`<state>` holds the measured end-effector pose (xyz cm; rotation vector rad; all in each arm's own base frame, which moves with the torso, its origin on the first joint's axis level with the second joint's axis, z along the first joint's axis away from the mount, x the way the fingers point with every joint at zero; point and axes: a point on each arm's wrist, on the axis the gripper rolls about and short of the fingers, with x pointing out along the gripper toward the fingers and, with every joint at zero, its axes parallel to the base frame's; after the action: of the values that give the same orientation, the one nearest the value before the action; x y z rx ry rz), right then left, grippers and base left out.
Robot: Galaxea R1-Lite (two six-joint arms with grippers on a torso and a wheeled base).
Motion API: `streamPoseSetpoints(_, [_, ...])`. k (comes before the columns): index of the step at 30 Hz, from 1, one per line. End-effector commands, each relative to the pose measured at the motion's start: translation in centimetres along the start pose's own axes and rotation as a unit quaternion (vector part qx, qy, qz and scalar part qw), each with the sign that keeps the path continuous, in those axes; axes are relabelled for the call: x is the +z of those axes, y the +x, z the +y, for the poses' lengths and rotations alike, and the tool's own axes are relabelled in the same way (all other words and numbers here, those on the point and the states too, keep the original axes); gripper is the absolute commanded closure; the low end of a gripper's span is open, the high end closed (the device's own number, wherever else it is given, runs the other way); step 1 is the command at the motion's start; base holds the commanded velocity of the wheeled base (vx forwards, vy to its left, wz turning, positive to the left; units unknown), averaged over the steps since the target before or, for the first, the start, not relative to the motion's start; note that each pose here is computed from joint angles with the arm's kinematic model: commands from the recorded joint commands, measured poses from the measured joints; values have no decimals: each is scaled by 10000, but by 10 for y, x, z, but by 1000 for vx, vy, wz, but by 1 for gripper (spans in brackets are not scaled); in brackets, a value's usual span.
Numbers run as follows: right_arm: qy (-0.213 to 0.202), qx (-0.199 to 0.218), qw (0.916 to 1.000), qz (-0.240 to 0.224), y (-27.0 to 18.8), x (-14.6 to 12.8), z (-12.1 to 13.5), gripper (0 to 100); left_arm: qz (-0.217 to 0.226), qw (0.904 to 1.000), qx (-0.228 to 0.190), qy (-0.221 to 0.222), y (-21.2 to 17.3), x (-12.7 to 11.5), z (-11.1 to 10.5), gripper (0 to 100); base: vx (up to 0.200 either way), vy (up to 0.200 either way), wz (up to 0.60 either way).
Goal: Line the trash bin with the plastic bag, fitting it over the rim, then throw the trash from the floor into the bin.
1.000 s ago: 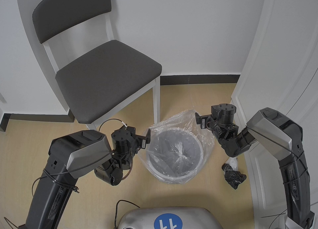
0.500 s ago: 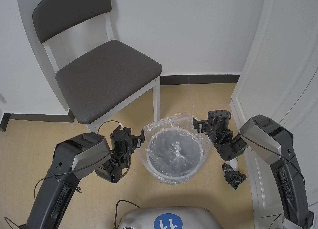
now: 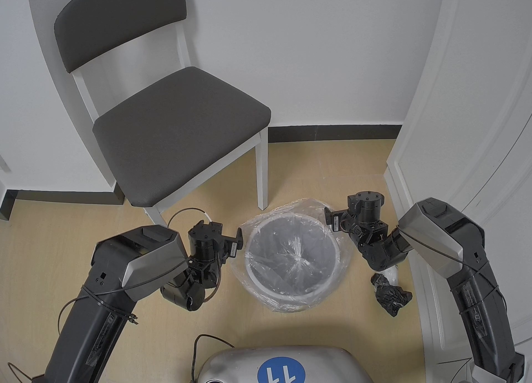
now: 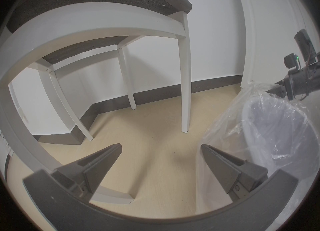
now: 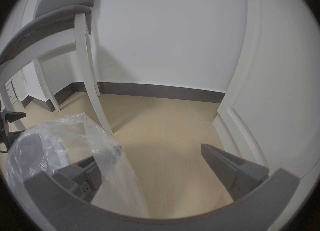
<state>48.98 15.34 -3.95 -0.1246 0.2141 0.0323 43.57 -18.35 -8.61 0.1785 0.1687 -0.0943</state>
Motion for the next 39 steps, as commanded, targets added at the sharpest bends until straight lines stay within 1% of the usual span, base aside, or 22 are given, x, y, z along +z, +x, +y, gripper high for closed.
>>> streamPoseSetpoints(1, [-19, -46, 9999, 126, 5, -11, -4, 0, 19, 10000, 1, 3, -3, 5, 2, 0, 0, 0, 0])
streamPoseSetpoints(11, [-45, -57, 9995, 301, 9, -21, -8, 0, 104, 9999, -17, 34, -8, 4, 2, 0, 0, 0, 0])
streamPoseSetpoints(12, [-41, -44, 9992, 396, 8, -25, -8, 0, 147, 9999, -29, 56, -10, 4, 3, 0, 0, 0, 0])
streamPoseSetpoints(18, [169, 87, 9978, 633, 6, -33, -4, 0, 161, 9998, -31, 61, -11, 3, 3, 0, 0, 0, 0])
streamPoseSetpoints(28, [203, 123, 9974, 677, 7, -37, -2, 0, 161, 9998, -38, 61, -11, 3, 3, 0, 0, 0, 0])
streamPoseSetpoints(31, [130, 50, 9954, 947, 8, -39, -1, 0, 168, 9998, -39, 64, -11, 3, 3, 0, 0, 0, 0])
streamPoseSetpoints(32, [130, 50, 9954, 947, 8, -39, -1, 0, 168, 9998, -39, 64, -11, 3, 3, 0, 0, 0, 0])
streamPoseSetpoints(33, [117, 19, 9944, 1049, 8, -38, 0, 0, 161, 9998, -38, 61, -11, 3, 3, 0, 0, 0, 0])
streamPoseSetpoints(39, [86, -109, 9941, 1076, 9, -38, -1, 0, 158, 9998, -53, 56, -12, 3, 2, 0, 0, 0, 0])
